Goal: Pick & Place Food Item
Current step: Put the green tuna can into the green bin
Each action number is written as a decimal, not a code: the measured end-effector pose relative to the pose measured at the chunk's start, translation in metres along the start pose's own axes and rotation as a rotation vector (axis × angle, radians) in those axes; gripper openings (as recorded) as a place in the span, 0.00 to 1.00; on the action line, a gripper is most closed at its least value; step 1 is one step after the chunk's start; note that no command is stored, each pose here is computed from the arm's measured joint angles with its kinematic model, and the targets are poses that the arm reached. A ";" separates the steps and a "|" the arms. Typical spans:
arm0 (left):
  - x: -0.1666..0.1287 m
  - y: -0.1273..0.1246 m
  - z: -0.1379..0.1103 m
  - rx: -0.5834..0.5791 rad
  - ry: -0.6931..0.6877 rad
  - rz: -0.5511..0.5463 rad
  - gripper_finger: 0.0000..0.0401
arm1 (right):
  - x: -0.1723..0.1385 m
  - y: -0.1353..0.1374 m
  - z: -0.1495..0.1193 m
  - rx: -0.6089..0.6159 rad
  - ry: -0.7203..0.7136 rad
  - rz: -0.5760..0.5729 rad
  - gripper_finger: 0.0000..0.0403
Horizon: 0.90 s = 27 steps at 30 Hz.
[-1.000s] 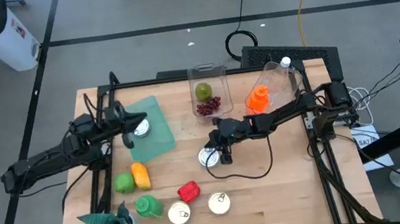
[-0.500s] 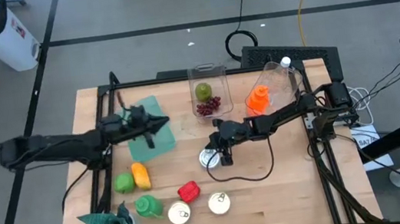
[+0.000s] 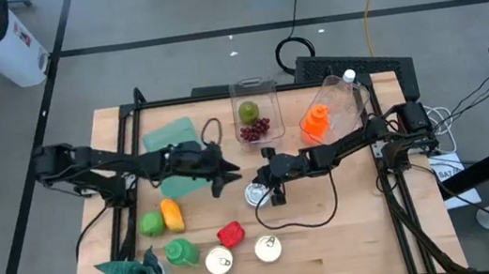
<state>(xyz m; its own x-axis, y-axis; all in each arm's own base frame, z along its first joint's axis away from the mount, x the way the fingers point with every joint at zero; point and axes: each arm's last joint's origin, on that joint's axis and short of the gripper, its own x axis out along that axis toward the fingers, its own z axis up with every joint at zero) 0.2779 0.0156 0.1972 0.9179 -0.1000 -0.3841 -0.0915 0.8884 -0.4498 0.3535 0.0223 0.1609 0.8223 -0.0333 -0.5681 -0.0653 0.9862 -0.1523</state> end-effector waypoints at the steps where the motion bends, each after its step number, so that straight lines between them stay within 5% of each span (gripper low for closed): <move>1: 0.003 0.000 0.000 -0.023 0.035 -0.001 0.47 | 0.000 0.001 0.000 -0.004 0.002 -0.007 0.00; 12: 0.032 0.010 -0.019 -0.171 0.280 -0.016 0.76 | -0.001 0.008 0.004 -0.042 -0.034 -0.001 0.00; 19: 0.051 0.015 -0.026 -0.201 0.278 -0.129 0.82 | -0.001 0.007 0.005 -0.050 -0.050 -0.005 0.00; 27: 0.055 0.017 -0.022 -0.181 0.316 -0.108 0.80 | -0.001 0.007 0.005 -0.051 -0.050 -0.005 0.00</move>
<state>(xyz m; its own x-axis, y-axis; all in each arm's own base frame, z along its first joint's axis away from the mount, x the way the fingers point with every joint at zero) 0.3184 0.0156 0.1510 0.7644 -0.3465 -0.5437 -0.0938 0.7745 -0.6255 0.3552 0.0303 0.1645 0.8497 -0.0287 -0.5265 -0.0888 0.9765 -0.1966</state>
